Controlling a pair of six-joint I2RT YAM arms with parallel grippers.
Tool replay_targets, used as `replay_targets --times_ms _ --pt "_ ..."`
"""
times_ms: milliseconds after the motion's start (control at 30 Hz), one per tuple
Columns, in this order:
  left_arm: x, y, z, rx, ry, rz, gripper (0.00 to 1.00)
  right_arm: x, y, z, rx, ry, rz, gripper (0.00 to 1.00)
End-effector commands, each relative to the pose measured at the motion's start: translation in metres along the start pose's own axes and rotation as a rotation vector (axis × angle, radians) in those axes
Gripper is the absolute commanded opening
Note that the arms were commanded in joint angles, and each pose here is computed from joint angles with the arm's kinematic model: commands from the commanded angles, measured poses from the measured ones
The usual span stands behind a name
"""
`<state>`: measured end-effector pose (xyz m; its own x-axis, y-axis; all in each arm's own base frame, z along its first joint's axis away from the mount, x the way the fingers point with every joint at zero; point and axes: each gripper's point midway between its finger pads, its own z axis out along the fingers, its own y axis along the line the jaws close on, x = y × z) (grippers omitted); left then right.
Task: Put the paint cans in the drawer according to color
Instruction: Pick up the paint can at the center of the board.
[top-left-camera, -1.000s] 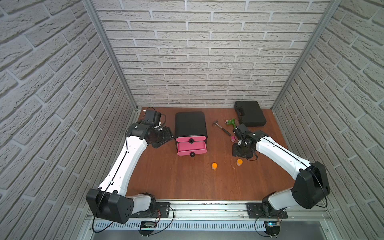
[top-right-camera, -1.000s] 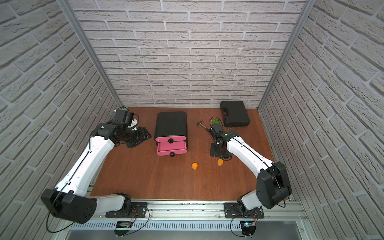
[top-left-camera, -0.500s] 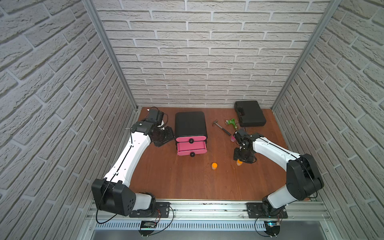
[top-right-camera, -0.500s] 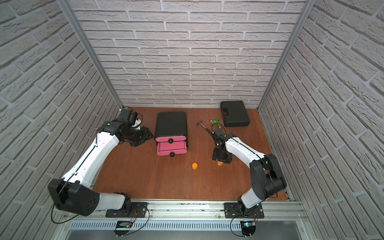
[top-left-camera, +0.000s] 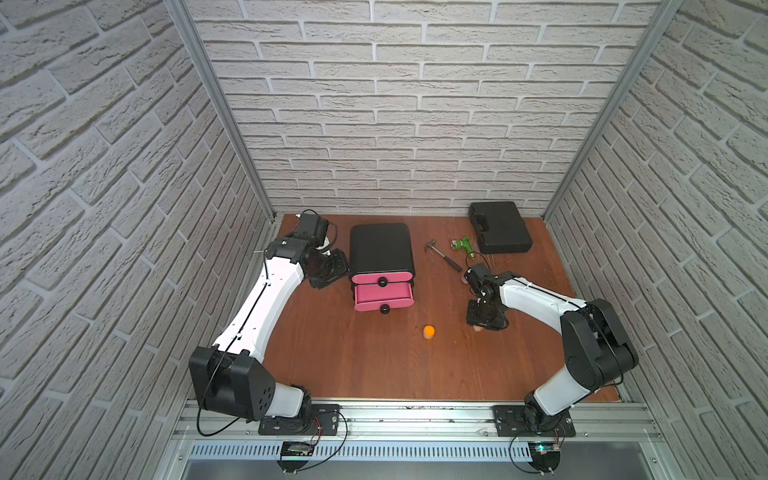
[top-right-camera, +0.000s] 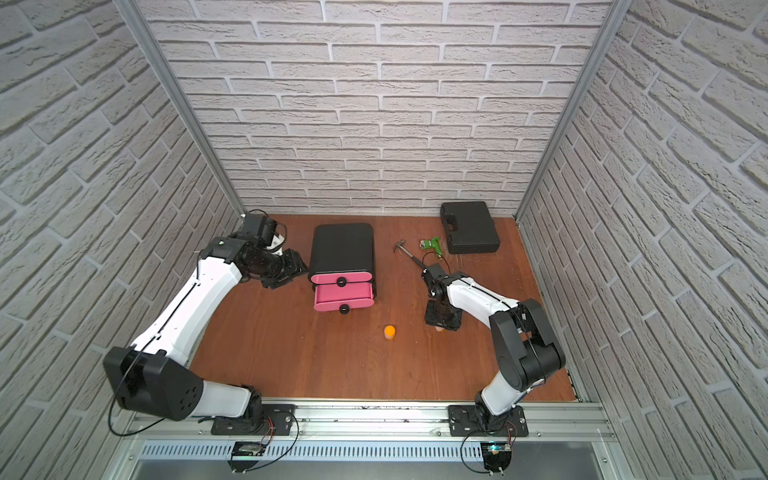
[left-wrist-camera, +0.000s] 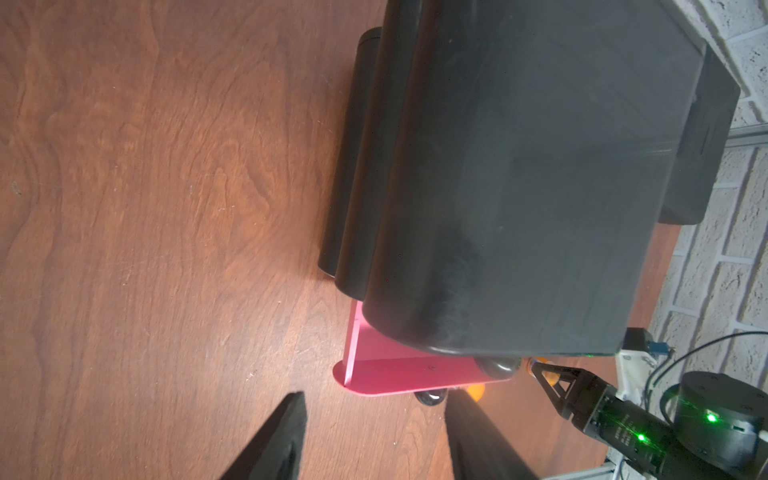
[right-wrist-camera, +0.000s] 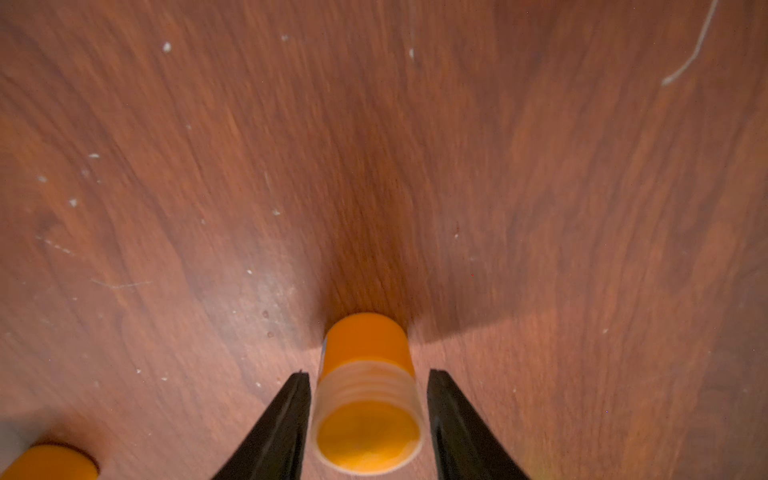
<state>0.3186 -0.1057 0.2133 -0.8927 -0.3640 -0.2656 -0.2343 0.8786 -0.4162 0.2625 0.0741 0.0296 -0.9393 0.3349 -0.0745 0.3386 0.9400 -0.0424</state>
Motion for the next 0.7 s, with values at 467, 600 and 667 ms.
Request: replay_targets --times_ms 467,600,667 --pt "-0.009 0.012 0.008 0.059 0.000 -0.086 0.61 -0.030 0.043 -0.073 -0.056 -0.143 -0.141 0.29" --pt "-0.009 0.011 0.013 0.086 -0.002 -0.111 0.58 -0.031 0.076 -0.112 -0.104 -0.211 -0.224 0.29" --pt "-0.009 0.011 0.014 0.094 -0.006 -0.121 0.57 -0.027 0.096 -0.132 -0.135 -0.250 -0.292 0.29"
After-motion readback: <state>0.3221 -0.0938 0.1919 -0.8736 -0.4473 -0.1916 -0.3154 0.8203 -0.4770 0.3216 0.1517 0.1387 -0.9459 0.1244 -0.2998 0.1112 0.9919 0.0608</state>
